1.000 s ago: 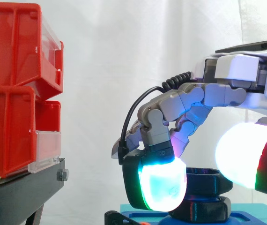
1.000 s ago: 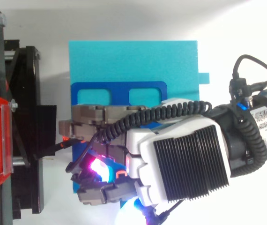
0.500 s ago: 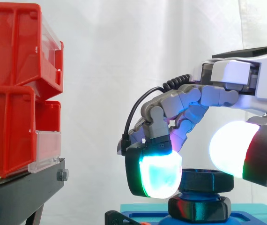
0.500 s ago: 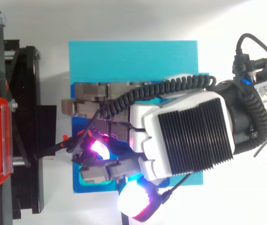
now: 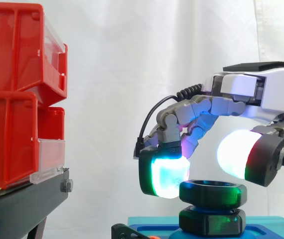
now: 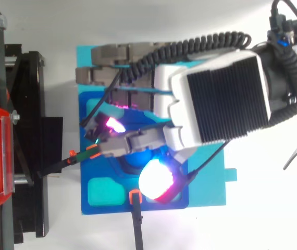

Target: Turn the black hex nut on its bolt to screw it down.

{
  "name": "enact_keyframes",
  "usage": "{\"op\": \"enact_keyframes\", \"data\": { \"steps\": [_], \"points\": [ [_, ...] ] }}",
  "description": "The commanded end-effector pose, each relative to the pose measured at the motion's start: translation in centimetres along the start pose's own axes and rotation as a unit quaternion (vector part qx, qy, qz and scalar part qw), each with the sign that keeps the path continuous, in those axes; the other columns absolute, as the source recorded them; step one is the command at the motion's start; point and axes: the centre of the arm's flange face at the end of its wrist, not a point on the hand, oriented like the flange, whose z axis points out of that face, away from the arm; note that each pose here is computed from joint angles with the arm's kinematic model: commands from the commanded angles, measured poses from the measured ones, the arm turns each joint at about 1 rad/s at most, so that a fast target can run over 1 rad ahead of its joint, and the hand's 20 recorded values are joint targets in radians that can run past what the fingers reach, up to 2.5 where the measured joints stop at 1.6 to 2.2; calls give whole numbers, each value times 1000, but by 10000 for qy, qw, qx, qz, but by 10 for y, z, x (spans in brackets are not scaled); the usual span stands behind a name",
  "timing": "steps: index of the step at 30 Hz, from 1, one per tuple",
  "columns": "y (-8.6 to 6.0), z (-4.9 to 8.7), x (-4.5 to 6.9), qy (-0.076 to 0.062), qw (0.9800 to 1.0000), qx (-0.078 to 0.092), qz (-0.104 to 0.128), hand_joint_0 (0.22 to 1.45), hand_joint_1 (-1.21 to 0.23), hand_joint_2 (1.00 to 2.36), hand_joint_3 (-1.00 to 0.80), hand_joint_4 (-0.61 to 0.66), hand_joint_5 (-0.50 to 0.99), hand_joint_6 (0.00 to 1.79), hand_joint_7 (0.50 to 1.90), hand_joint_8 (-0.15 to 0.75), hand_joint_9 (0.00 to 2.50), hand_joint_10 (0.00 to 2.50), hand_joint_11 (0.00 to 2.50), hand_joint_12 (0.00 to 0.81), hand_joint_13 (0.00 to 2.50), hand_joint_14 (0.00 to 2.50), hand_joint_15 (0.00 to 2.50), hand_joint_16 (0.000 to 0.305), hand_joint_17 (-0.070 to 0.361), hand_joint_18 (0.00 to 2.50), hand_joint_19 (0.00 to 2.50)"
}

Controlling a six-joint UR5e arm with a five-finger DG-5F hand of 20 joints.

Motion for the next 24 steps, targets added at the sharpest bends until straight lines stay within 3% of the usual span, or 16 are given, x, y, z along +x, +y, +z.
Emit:
{"op": "enact_keyframes", "data": {
  "steps": [1, 4, 7, 13, 18, 19, 20, 22, 24],
  "points": [
    [-13, -8, 2, -22, 10000, -4, -19, 509, -156, 1000, -500, 24, 35, 504, 1305, 294, 1095, 10, 280, 313, 690, 6, 166, 45, 101, 575, 470],
    [-21, -15, 3, -40, 10000, -71, -23, 509, -155, 1000, -500, 17, 35, 504, 1285, 297, 1098, 10, 280, 314, 691, 7, 172, 45, 101, 574, 471],
    [-18, -12, 1, -63, 9999, -145, -9, 509, -155, 1000, -500, 6, 34, 505, 1232, 295, 1095, 10, 289, 315, 695, 7, 176, 45, 101, 577, 471],
    [-17, 7, -27, -254, 9995, -183, -54, 508, -147, 1000, -500, 14, 28, 507, 1162, 294, 1098, 10, 275, 316, 692, 7, 178, 46, 103, 578, 479],
    [-5, 16, -35, -262, 9994, -227, -38, 506, -144, 1000, -500, 46, 21, 507, 1112, 292, 1092, 10, 271, 319, 688, 7, 176, 46, 103, 576, 478],
    [7, 26, -38, -349, 9992, -200, -57, 505, -143, 1000, -500, 58, 18, 507, 1095, 289, 1080, 9, 270, 318, 687, 9, 172, 46, 104, 572, 478],
    [8, 27, -39, -357, 9991, -198, -57, 506, -143, 1000, -500, 60, 17, 507, 1096, 289, 1080, 9, 270, 320, 688, 7, 170, 46, 104, 572, 478],
    [25, 36, -41, -329, 9992, -243, -24, 505, -143, 1000, -500, 77, 15, 507, 1054, 286, 1081, 9, 265, 319, 685, 7, 169, 46, 104, 573, 478],
    [30, 38, -42, -321, 9991, -268, -14, 506, -146, 1000, -500, 79, 16, 506, 996, 273, 1094, 8, 233, 310, 684, 6, 160, 46, 103, 576, 475]
  ]
}}
